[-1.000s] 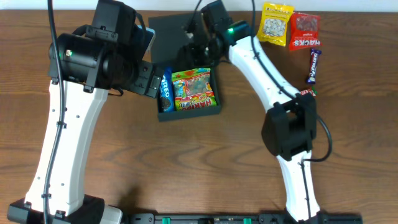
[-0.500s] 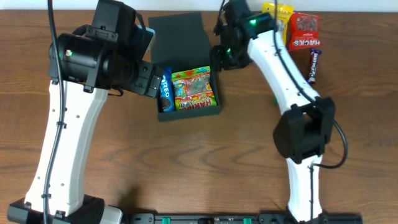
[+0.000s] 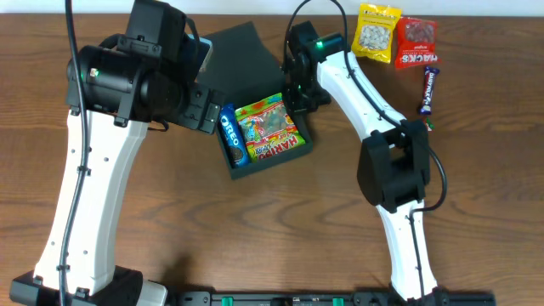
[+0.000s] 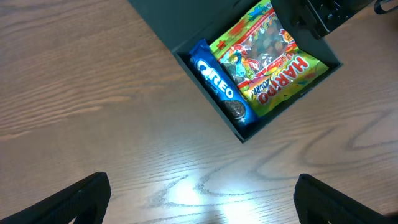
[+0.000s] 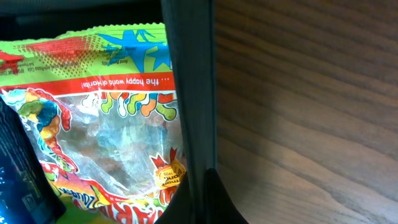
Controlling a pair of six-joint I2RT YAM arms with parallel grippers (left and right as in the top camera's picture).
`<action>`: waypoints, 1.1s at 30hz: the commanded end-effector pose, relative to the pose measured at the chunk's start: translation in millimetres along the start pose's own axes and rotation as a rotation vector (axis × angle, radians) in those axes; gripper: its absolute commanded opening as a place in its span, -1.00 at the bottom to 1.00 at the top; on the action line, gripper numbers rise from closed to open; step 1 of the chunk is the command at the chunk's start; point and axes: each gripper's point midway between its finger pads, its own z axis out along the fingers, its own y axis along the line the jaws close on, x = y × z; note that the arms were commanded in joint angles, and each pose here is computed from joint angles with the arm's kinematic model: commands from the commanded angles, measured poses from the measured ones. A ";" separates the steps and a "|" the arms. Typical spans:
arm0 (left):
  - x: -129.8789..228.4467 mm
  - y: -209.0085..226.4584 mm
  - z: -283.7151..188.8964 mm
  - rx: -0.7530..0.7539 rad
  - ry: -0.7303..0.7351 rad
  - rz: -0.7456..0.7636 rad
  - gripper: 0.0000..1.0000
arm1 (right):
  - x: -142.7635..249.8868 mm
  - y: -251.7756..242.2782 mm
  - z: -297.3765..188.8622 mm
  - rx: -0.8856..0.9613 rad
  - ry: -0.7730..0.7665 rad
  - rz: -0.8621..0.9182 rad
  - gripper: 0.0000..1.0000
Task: Pack container
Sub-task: 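Push the box edge to straighten it with the right gripper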
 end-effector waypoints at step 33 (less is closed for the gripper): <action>1.8 1.0 -4.1 -0.007 -0.007 0.017 0.90 | 34.7 -68.7 2.2 0.204 0.133 0.341 -0.97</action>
